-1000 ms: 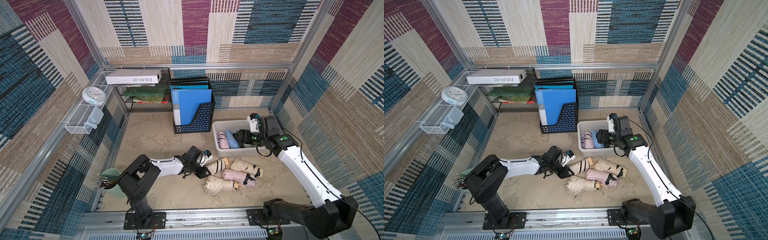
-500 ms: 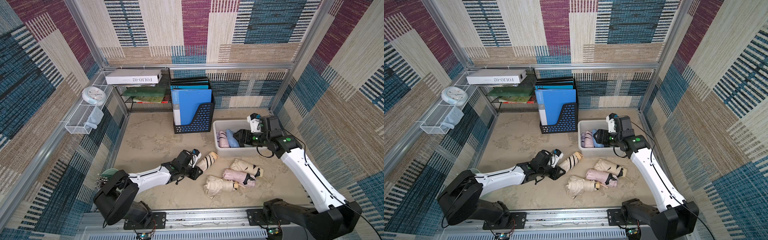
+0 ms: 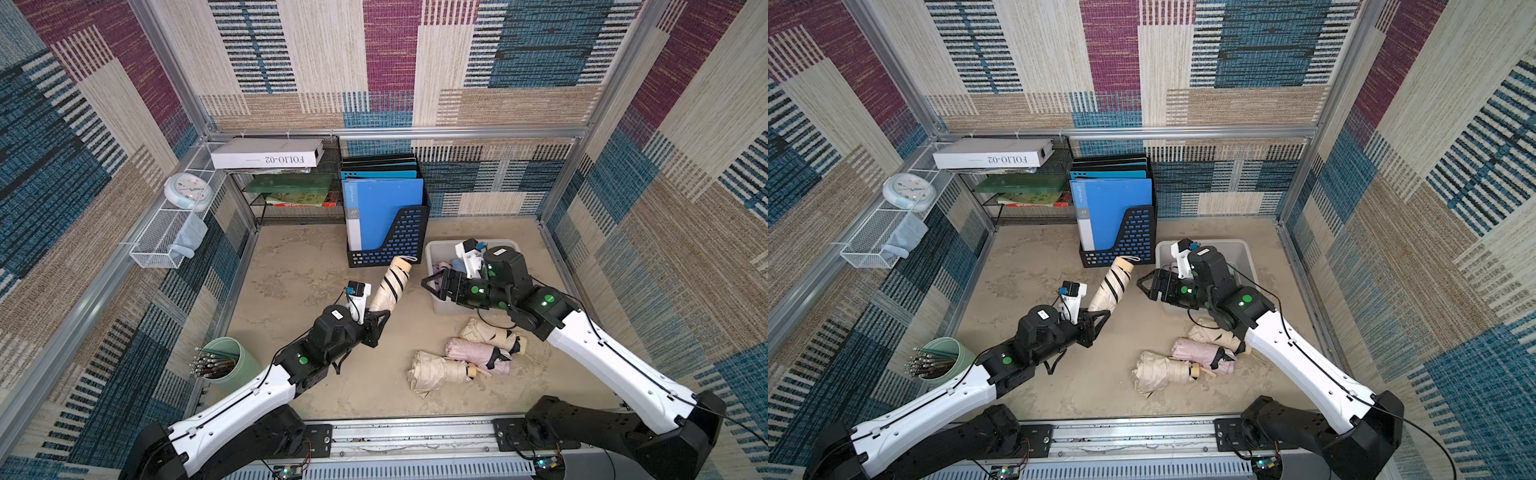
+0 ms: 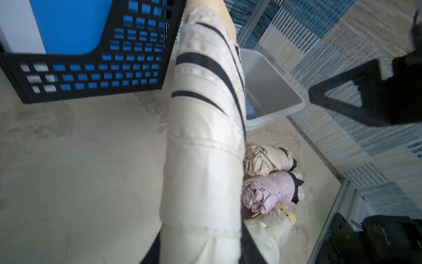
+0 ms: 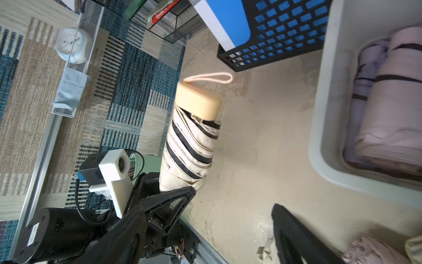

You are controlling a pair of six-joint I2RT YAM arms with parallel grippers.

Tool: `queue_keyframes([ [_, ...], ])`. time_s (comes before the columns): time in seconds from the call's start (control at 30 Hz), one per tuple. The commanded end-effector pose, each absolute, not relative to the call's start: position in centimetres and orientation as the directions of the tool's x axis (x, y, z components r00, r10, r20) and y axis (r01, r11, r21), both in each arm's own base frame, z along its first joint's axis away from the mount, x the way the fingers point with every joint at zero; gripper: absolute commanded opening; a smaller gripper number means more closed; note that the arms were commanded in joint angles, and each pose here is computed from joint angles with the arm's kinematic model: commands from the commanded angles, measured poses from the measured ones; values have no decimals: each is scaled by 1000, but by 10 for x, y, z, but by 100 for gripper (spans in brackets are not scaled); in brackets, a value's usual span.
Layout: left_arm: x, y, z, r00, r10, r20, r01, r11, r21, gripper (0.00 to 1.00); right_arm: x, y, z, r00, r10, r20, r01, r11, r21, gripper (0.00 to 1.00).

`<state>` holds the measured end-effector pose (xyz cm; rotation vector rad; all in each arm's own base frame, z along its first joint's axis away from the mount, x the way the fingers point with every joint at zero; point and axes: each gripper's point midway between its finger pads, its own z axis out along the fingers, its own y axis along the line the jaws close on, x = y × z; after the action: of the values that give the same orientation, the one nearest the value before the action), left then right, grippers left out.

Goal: Put the umbrella into the storage box
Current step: Pick up the umbrella from the center of the board.

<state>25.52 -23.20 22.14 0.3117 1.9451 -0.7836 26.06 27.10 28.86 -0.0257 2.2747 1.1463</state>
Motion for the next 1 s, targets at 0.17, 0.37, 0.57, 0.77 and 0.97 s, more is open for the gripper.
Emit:
queue_keyframes([
  [0.17,274,-245,292,-279,-202,-939,603,724,-335,0,275,321,323,-793,339,-506,-303,501,811,99],
  [0.37,278,-249,294,-266,-169,-949,604,738,-301,0,284,337,320,-789,382,-481,-283,468,837,99],
  [0.57,279,-249,299,-196,-76,-978,591,786,-179,0,306,348,319,-771,442,-459,-236,471,850,94],
  [0.77,286,-252,299,-150,25,-988,572,818,-66,0,326,357,321,-746,489,-451,-211,470,857,86],
  [0.97,296,-253,298,-133,66,-989,540,841,-17,0,334,362,314,-746,508,-431,-183,466,866,71],
])
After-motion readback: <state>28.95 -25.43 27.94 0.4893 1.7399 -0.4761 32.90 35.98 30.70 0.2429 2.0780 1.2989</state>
